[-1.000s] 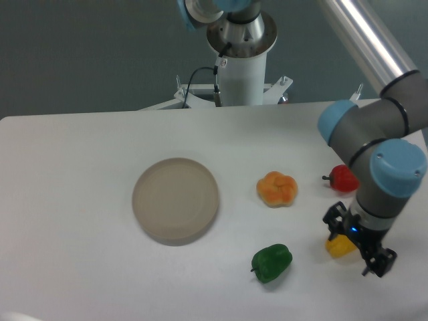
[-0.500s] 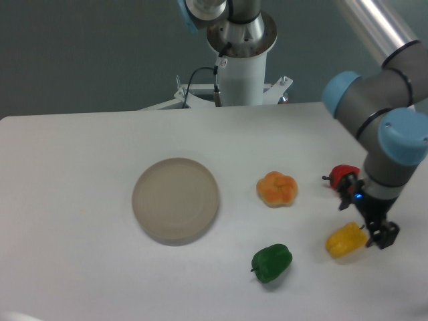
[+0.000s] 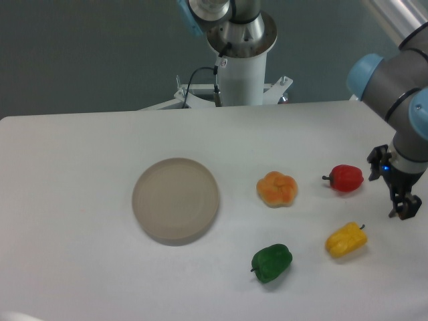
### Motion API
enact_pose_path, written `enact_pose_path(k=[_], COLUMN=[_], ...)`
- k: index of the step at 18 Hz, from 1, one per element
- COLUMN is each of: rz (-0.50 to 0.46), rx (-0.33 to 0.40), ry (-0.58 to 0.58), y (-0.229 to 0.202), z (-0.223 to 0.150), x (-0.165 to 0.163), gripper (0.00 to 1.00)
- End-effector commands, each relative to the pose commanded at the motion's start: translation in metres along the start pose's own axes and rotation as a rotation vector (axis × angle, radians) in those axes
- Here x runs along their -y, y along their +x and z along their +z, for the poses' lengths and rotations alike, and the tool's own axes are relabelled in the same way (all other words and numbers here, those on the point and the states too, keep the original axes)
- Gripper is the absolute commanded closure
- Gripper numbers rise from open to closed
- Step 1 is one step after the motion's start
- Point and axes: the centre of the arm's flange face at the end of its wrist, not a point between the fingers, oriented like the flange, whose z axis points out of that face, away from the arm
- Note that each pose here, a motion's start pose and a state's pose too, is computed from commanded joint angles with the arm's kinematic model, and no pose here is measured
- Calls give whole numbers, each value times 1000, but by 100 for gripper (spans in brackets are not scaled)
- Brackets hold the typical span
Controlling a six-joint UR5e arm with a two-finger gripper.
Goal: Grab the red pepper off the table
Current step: 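Lower the open gripper over the red pepper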
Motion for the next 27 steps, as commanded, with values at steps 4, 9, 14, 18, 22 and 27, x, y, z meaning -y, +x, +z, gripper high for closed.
enact_pose_path(k=[4,9,14,18,22,27], rz=[3,-6,-6,-3,-5,1], rx=[-29,-11,-39,-62,-72,-43], ry=[13,2,15,27,32,20], y=[20,25,38,45,46,48], z=[21,28,46,58,65,85], x=[2,2,6,10,11,17], gripper=[0,0,0,0,0,0])
